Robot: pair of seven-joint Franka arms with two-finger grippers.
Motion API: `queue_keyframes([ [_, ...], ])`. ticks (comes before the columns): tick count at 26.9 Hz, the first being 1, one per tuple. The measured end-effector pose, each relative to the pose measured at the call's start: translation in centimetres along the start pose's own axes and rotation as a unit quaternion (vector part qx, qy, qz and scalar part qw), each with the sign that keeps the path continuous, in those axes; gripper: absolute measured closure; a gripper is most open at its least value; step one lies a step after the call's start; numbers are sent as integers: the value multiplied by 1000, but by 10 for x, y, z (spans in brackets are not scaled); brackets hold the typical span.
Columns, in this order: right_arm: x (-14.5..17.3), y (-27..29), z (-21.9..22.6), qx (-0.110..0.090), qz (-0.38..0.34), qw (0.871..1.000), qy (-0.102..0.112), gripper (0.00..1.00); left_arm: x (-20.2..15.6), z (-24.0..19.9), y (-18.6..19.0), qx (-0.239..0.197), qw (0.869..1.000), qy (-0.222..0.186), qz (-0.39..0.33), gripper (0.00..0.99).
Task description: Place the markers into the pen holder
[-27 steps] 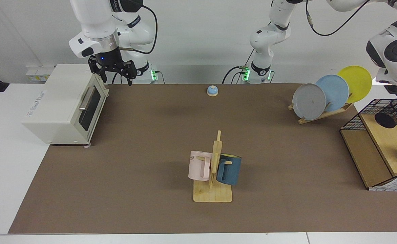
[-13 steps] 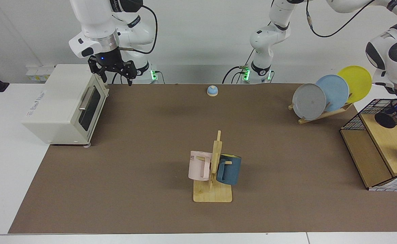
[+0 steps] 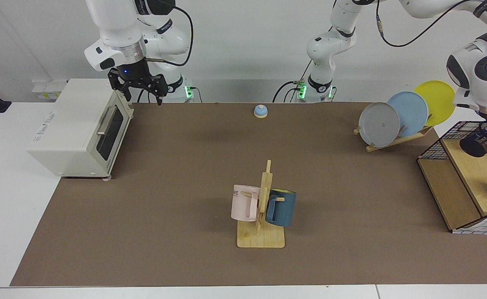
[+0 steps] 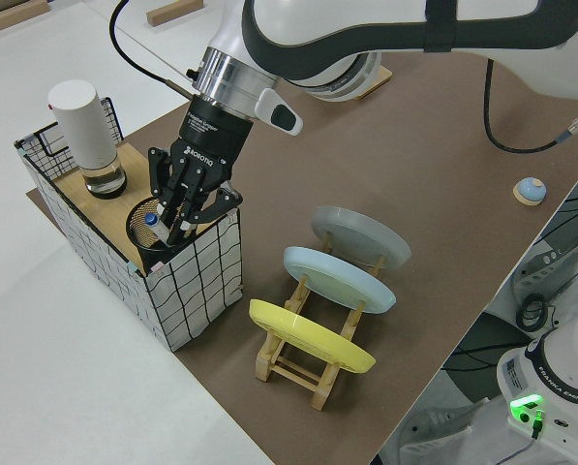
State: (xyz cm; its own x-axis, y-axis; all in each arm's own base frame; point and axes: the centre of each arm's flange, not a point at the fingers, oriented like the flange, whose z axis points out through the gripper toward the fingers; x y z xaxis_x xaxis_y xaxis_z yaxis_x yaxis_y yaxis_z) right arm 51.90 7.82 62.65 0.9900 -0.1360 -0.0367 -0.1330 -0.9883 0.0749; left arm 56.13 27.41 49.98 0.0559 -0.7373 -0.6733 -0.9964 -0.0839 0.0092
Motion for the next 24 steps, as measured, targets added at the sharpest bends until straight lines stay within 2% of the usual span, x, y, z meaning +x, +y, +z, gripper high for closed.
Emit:
queue_keyframes([
  [10, 0, 0, 0, 0, 0, 1000, 0, 4, 2, 3, -1, 0, 1000, 2, 6, 819],
  [12, 0, 0, 0, 0, 0, 1000, 0, 4, 2, 2, -2, 1, 1000, 2, 8, 784],
  [14, 0, 0, 0, 0, 0, 1000, 0, 4, 2, 2, -2, 4, 1000, 2, 10, 696],
  [15, 0, 0, 0, 0, 0, 1000, 0, 4, 2, 1, -3, 6, 1000, 2, 10, 599],
  [17, 0, 0, 0, 0, 0, 1000, 0, 4, 2, 0, -4, 9, 1000, 2, 10, 551],
  [24, 0, 0, 0, 0, 0, 1000, 0, 4, -1, -3, -5, 13, 1000, 0, 12, 537],
])
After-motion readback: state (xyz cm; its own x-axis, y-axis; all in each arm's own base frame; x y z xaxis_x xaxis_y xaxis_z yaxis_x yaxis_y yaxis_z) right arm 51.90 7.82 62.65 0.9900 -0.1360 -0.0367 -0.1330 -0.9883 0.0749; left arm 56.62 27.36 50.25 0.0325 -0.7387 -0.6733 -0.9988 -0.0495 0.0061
